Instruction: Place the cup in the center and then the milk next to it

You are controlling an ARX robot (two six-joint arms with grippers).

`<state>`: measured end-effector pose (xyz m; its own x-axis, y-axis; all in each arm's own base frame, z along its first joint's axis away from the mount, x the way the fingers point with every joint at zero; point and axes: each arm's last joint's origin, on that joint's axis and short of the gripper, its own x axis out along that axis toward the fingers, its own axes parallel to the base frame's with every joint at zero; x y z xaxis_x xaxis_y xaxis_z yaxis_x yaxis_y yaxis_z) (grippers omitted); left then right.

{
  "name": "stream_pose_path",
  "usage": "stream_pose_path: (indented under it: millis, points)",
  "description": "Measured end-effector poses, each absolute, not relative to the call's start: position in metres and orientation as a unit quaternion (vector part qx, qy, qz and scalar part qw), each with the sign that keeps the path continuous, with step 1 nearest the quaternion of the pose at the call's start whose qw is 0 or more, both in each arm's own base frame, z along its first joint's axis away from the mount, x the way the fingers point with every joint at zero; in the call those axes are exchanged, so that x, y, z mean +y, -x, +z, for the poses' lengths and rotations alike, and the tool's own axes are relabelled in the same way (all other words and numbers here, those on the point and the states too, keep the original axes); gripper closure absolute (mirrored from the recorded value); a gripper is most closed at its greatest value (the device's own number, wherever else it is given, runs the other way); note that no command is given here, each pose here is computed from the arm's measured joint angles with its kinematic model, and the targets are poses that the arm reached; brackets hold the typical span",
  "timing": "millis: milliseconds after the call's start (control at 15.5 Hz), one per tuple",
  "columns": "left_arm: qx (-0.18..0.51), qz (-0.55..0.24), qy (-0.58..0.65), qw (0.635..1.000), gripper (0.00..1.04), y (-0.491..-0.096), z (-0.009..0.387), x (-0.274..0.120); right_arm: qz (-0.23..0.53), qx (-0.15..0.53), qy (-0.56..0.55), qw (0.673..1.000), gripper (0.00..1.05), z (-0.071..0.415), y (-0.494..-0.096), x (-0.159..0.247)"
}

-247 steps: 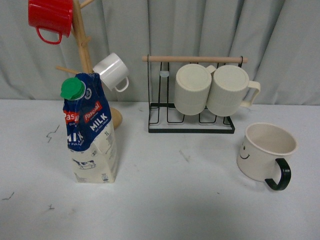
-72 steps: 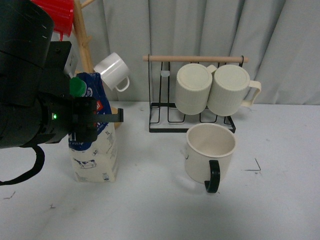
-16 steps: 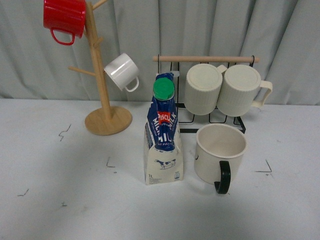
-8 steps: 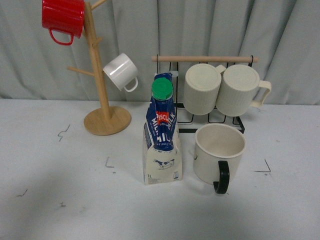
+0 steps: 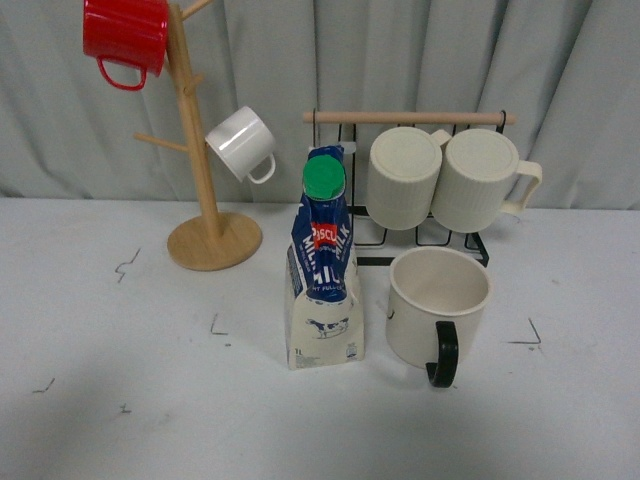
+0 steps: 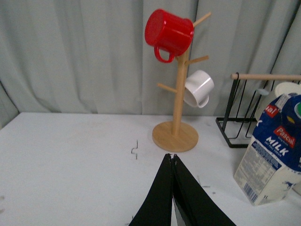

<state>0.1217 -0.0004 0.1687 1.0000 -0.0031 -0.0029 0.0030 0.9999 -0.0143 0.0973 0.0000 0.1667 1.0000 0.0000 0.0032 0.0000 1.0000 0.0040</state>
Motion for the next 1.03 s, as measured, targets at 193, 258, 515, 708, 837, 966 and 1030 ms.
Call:
stream_pose_path:
  millis: [193,258,515,708,837,966,1030]
  points:
    - [-0.009,-0.002,0.007,1.000,1.03,-0.116,0.171,0.000,0.000,-0.002,-0.002,1.000,0.06,0.167,-0.097,0.000]
    - [-0.006,-0.002,0.007,1.000,1.03,-0.115,0.170,0.000,0.000,-0.002,-0.002,1.000,0.06,0.167,-0.097,0.000]
    - [-0.007,-0.002,0.007,1.000,1.03,-0.110,0.170,0.000,0.000,-0.002,-0.002,1.000,0.06,0.167,-0.097,0.000]
    - [0.006,-0.001,0.007,1.000,1.03,-0.105,0.168,0.000,0.000,-0.002,-0.002,1.000,0.06,0.167,-0.097,0.000]
    - [-0.011,-0.001,0.007,1.000,1.03,-0.097,0.170,0.000,0.000,-0.002,-0.002,1.000,0.06,0.167,-0.097,0.000]
    - [0.002,-0.002,0.007,1.000,1.03,-0.098,0.166,0.000,0.000,-0.002,-0.002,1.000,0.06,0.167,-0.097,0.000]
    - [0.001,-0.002,0.007,1.000,1.03,-0.098,0.166,0.000,0.000,-0.002,-0.002,1.000,0.06,0.167,-0.097,0.000]
